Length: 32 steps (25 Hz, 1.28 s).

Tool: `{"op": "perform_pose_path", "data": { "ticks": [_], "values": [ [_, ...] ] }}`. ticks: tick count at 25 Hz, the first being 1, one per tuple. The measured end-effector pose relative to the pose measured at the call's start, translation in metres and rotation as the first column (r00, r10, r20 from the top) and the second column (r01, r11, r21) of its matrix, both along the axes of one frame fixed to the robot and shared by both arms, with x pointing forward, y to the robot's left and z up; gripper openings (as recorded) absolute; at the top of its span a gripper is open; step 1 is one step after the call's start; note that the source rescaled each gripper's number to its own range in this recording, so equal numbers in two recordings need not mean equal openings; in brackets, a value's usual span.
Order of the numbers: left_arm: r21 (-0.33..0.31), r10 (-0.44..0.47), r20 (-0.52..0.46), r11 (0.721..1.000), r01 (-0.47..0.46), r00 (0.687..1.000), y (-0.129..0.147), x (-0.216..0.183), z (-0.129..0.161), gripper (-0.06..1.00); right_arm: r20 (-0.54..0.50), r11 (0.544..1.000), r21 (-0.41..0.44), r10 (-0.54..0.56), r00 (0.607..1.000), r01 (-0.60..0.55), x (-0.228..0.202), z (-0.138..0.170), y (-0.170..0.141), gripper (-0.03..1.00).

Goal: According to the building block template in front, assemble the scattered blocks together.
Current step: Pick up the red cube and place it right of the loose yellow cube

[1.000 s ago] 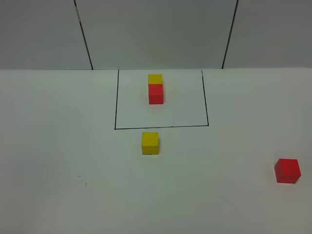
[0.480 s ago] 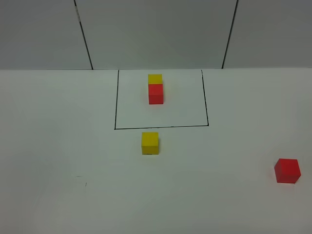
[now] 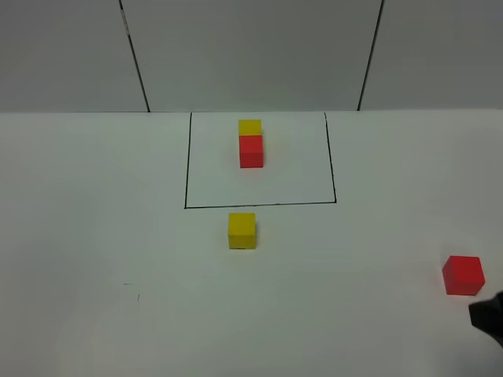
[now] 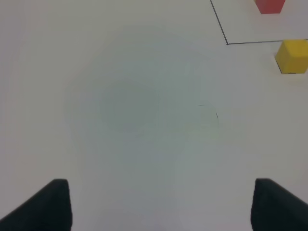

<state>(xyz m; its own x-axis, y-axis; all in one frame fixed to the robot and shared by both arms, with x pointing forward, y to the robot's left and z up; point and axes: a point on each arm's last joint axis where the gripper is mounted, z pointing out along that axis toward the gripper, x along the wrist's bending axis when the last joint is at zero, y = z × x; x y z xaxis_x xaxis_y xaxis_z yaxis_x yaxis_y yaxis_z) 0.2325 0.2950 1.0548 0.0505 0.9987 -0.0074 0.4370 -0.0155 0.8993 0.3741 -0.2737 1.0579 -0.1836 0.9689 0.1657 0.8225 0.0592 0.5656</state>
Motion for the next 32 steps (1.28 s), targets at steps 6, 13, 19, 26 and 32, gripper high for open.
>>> {"op": "perform_pose_path", "data": {
  "ticks": [6, 13, 19, 26, 32],
  "values": [
    [0.000, 0.000, 0.001, 1.000, 0.000, 1.000, 0.000, 0.000, 0.000, 0.76, -0.079, 0.999, -0.051, -0.001, 0.997, -0.003, 0.088, -0.035, 0.006, 1.00],
    [0.000, 0.000, 0.001, 1.000, 0.000, 1.000, 0.000, 0.000, 0.000, 0.76, -0.243, 0.994, -0.106, -0.035, 0.969, 0.009, 0.161, -0.092, 0.007, 1.00],
    [0.000, 0.000, 0.001, 1.000, 0.000, 1.000, 0.000, 0.000, 0.000, 0.76, -0.306, 0.989, -0.133, -0.096, 0.947, 0.057, 0.178, -0.115, -0.004, 1.00],
    [0.000, 0.000, 0.001, 1.000, 0.000, 1.000, 0.000, 0.000, 0.000, 0.76, -0.366, 0.986, -0.154, -0.114, 0.924, 0.061, 0.181, -0.137, -0.011, 1.00],
    [0.000, 0.000, 0.001, 1.000, 0.000, 1.000, 0.000, 0.000, 0.000, 0.76, -0.409, 0.986, -0.156, -0.119, 0.905, 0.059, 0.184, -0.156, -0.011, 0.85]
  ]
}}
